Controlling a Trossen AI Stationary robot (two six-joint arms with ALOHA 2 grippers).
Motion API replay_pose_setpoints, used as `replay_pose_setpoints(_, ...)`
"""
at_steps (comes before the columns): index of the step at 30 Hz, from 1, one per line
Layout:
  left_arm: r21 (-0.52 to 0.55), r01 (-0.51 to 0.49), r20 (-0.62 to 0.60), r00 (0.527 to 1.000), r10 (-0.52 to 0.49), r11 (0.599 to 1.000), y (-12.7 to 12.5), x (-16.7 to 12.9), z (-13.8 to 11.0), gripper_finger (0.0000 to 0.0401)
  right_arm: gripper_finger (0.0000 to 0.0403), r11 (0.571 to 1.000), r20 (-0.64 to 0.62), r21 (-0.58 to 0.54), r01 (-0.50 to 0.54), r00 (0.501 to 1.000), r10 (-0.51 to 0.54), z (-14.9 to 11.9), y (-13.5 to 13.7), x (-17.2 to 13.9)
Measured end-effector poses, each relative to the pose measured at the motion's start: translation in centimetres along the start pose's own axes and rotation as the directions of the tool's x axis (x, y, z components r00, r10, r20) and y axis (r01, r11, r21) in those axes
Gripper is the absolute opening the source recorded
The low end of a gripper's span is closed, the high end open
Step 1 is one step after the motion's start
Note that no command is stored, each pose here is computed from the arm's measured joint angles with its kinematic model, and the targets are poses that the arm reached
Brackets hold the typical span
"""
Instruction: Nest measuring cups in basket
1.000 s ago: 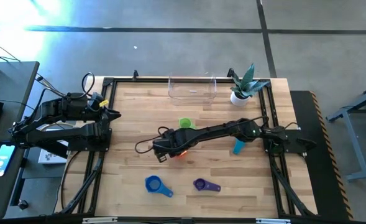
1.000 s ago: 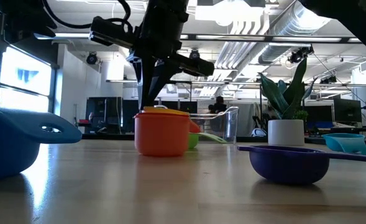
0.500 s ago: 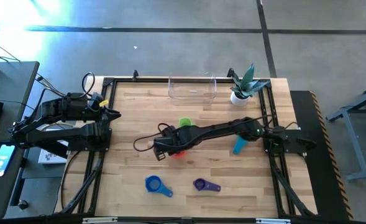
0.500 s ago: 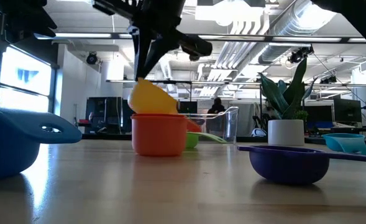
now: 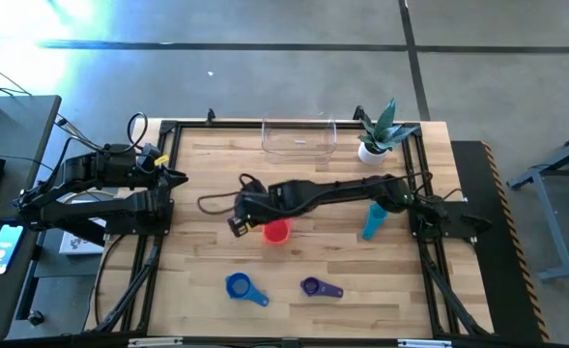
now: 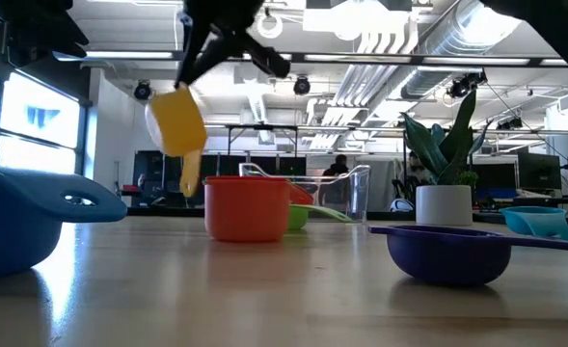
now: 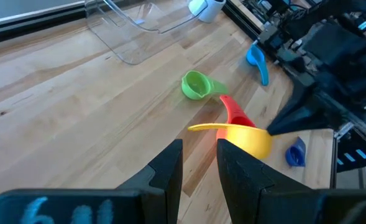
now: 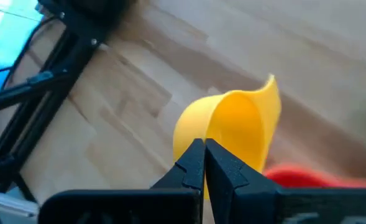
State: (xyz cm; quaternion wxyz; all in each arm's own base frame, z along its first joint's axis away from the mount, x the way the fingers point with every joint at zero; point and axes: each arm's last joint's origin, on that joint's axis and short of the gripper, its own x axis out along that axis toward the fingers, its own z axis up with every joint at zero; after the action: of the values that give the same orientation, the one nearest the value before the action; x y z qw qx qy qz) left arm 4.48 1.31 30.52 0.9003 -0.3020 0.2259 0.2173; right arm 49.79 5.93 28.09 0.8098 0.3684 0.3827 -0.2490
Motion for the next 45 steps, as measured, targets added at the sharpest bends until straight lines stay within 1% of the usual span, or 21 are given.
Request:
replay_pose_setpoints(3, 0.000, 0.000, 0.000, 1.000, 0.000, 1.000, 0.0, 0.0, 0.0, 0.0090, 0.0000, 0.997, -0.005, -0.068, 0.021, 1.000, -0.022, 1.1, -0.9, 0.7)
replay_pose_setpoints(5, 0.000, 0.001, 0.000, 1.000, -0.001, 1.000, 0.0, 0.0, 0.0, 0.0090, 0.0000, 0.990, -0.002, -0.138, 0.029, 1.000, -0.030, 1.7, -1.4, 1.1)
replay_pose_setpoints(8, 0.000, 0.000, 0.000, 1.000, 0.000, 1.000, 0.0, 0.0, 0.0, 0.0090, 0.0000, 0.972, -0.022, -0.235, 0.029, 0.999, -0.035, 2.2, -2.0, 2.0)
replay_pose_setpoints(11, 0.000, 0.000, 0.000, 1.000, 0.000, 1.000, 0.0, 0.0, 0.0, 0.0090, 0.0000, 0.947, -0.047, -0.318, 0.048, 0.997, -0.067, 2.1, -2.6, 3.3)
replay_pose_setpoints(16, 0.000, 0.000, 0.000, 1.000, 0.000, 1.000, 0.0, 0.0, 0.0, 0.0090, 0.0000, 0.928, -0.070, -0.370, 0.051, 0.994, -0.082, 2.1, -3.1, 4.2)
replay_pose_setpoints(20, 0.000, -0.003, 0.002, 1.000, 0.003, 1.000, 0.0, 0.0, 0.0, 0.0090, 0.0000, 0.914, -0.093, -0.405, 0.009, 0.994, -0.051, 2.0, -3.0, 4.9)
replay_pose_setpoints(25, 0.000, -0.013, 0.009, 1.000, 0.013, 1.000, 0.0, 0.0, 0.0, 0.0090, 0.0000, 0.918, -0.167, -0.393, -0.043, 0.986, -0.025, 1.3, -3.3, 7.0)
replay_pose_setpoints(28, 0.000, -0.012, 0.009, 1.000, 0.012, 1.000, 0.0, 0.0, 0.0, 0.0090, 0.0000, 0.925, -0.177, -0.378, -0.046, 0.984, -0.023, 1.1, -3.4, 7.4)
replay_pose_setpoints(29, 0.000, -0.012, 0.009, 1.000, 0.012, 1.000, 0.0, 0.0, 0.0, 0.0090, 0.0000, 0.925, -0.173, -0.375, -0.060, 0.985, -0.006, 1.2, -3.3, 7.5)
replay_pose_setpoints(32, 0.000, -0.012, 0.009, 1.000, 0.012, 1.000, 0.0, 0.0, 0.0, 0.0090, 0.0000, 0.926, -0.189, -0.372, -0.058, 0.982, -0.014, 1.0, -3.4, 7.7)
replay_pose_setpoints(35, 0.000, -0.012, 0.009, 1.000, 0.012, 1.000, 0.0, 0.0, 0.0, 0.0090, 0.0000, 0.929, -0.201, -0.361, -0.080, 0.980, 0.007, 1.0, -3.3, 7.7)
replay_pose_setpoints(38, 0.000, -0.013, 0.009, 1.000, 0.013, 1.000, 0.0, 0.0, 0.0, 0.0090, 0.0000, 0.933, -0.227, -0.336, -0.125, 0.973, 0.048, 1.0, -3.0, 7.7)
replay_pose_setpoints(42, 0.000, -0.013, 0.008, 1.000, 0.013, 1.000, 0.0, 0.0, 0.0, 0.0090, 0.0000, 0.923, -0.250, -0.297, -0.244, 0.953, 0.171, 1.3, -1.9, 6.9)
replay_pose_setpoints(45, 0.000, -0.013, 0.008, 1.000, 0.013, 1.000, 0.0, 0.0, 0.0, 0.0090, 0.0000, 0.916, -0.257, -0.259, -0.306, 0.936, 0.240, 0.9, -0.7, 5.6)
